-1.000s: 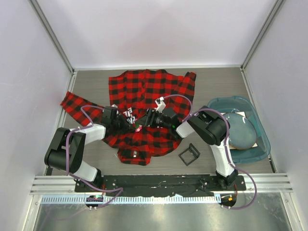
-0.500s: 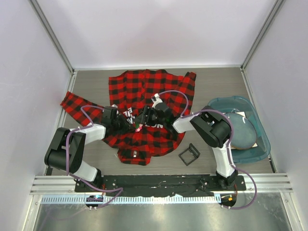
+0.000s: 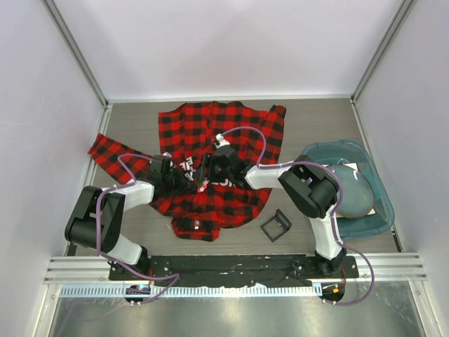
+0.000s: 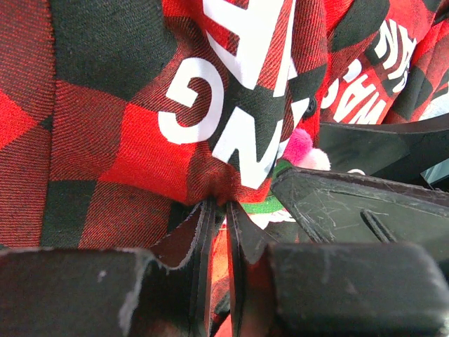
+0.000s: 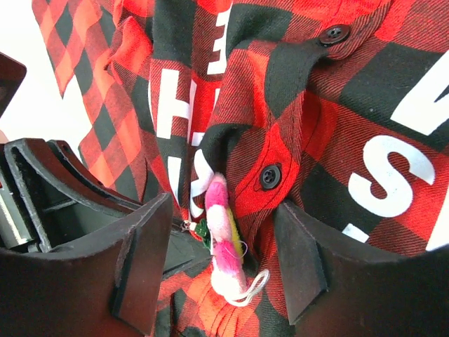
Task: Remove the brooch from the garment
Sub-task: Open the brooch over the flattened clothing.
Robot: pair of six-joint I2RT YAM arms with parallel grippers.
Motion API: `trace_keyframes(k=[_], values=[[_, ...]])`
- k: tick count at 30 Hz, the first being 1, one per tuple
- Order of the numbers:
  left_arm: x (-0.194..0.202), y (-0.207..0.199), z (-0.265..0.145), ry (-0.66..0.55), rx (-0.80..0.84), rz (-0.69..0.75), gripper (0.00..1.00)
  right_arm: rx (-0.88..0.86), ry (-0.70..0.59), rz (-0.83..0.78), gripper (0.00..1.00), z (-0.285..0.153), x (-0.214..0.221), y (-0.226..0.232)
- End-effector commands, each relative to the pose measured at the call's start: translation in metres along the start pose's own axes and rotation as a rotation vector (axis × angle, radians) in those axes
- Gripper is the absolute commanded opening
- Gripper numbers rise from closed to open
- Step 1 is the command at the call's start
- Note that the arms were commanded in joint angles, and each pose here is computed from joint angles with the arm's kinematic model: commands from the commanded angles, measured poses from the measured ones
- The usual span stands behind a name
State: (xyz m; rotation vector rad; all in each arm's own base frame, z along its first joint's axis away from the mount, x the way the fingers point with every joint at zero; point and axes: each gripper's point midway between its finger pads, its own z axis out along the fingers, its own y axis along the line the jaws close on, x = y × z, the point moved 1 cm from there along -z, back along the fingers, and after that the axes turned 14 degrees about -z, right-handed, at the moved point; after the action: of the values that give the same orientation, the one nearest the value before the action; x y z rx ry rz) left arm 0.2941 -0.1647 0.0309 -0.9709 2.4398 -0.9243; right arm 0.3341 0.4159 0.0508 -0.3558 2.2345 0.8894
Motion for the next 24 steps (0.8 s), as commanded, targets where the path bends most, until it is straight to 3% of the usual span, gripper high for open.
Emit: trace_keyframes(k=[1, 7, 11, 12, 15, 17, 18, 21, 24], values=[[0.003, 0.014, 0.002, 0.006, -0.04, -0.01, 0.16, 0.012, -0.041, -0.025, 0.63, -0.01, -0.02, 0.008], [0.005, 0.019, 0.004, 0.005, -0.05, -0.016, 0.16, -0.09, -0.098, 0.007, 0.52, -0.015, -0.026, 0.02], [0.006, 0.023, 0.006, 0.01, -0.059, -0.024, 0.16, -0.238, -0.122, 0.032, 0.37, -0.024, -0.018, 0.028], [0.006, 0.023, 0.006, 0.01, -0.057, -0.026, 0.16, -0.305, -0.195, 0.029, 0.33, -0.026, -0.03, 0.033], [0.009, 0.024, 0.008, 0.024, -0.053, -0.036, 0.16, -0.427, -0.254, 0.034, 0.27, -0.036, -0.031, 0.038], [0.011, 0.025, 0.008, 0.035, -0.049, -0.044, 0.16, -0.474, -0.25, 0.055, 0.06, -0.034, -0.02, 0.033], [0.012, 0.024, 0.008, 0.038, -0.045, -0.047, 0.16, -0.534, -0.25, 0.063, 0.01, -0.036, -0.02, 0.039], [0.014, 0.025, 0.005, 0.043, -0.045, -0.045, 0.16, -0.558, -0.245, 0.052, 0.01, -0.032, -0.015, 0.036], [0.013, 0.022, 0.0, 0.035, -0.04, -0.035, 0.16, -0.567, -0.234, 0.025, 0.28, -0.034, -0.011, 0.036]])
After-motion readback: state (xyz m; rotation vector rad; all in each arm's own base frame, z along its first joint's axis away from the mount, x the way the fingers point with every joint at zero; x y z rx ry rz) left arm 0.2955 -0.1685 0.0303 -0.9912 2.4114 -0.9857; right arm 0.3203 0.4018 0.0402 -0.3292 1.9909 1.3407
